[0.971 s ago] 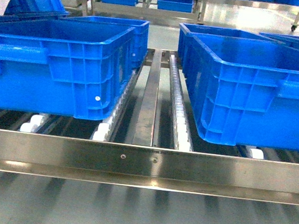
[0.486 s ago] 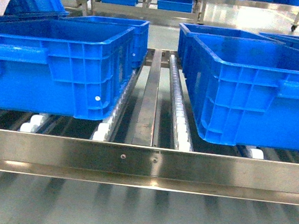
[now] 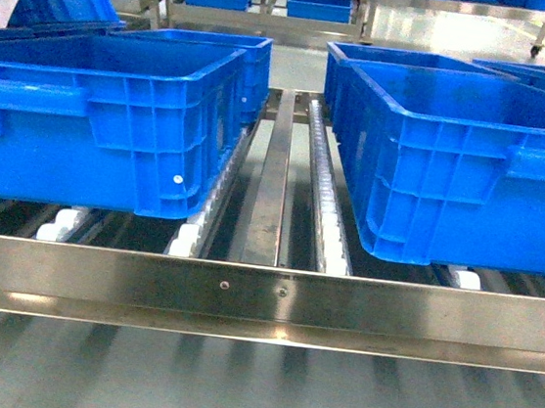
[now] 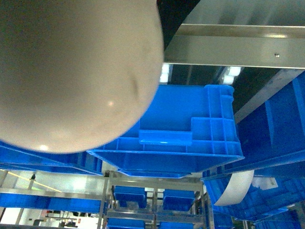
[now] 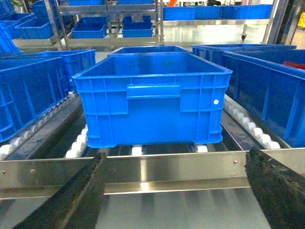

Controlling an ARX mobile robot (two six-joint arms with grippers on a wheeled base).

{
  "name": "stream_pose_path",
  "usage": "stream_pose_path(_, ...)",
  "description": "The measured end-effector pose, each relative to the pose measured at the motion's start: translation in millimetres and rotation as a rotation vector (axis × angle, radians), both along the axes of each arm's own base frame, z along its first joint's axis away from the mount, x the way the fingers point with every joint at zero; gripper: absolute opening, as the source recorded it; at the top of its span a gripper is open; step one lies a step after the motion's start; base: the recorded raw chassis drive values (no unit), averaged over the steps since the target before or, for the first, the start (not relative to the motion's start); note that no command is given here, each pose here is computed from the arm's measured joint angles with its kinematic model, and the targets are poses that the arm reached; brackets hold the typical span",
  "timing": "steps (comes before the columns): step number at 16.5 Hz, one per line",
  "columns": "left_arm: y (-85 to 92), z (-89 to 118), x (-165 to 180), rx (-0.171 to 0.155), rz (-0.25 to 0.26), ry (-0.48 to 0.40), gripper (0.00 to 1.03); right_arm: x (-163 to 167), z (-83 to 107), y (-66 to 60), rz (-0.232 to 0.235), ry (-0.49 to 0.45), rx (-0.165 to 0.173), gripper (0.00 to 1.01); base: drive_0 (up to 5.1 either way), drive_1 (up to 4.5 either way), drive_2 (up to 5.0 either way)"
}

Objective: Place part in tray to right shelf

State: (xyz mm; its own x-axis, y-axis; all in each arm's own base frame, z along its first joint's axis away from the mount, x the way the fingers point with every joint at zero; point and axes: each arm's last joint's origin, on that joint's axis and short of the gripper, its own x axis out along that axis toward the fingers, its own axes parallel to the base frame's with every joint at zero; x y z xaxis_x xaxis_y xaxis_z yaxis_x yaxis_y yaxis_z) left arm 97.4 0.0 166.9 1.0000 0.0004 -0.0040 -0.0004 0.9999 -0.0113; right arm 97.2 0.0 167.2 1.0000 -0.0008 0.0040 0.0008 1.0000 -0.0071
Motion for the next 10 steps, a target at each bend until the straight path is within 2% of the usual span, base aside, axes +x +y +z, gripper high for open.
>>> stream_pose_path(2, 0.0, 0.0, 0.0, 0.000, 0.000, 0.000, 0.13, 0.0, 0.0, 0.0, 0.000, 0.000, 0.000, 1.00, 0.0, 0.00, 0.0)
stream_pose_path(3, 0.0, 0.0, 0.0, 0.000, 0.000, 0.000, 0.13, 0.0, 0.0, 0.0, 0.000, 0.000, 0.000, 0.97, 0.0, 0.00, 0.0)
stream_pose_path(10, 0.0, 0.0, 0.0, 0.000, 0.000, 0.000, 0.13, 0.0, 0.0, 0.0, 0.000, 0.000, 0.000, 0.98, 0.0, 0.00, 0.0)
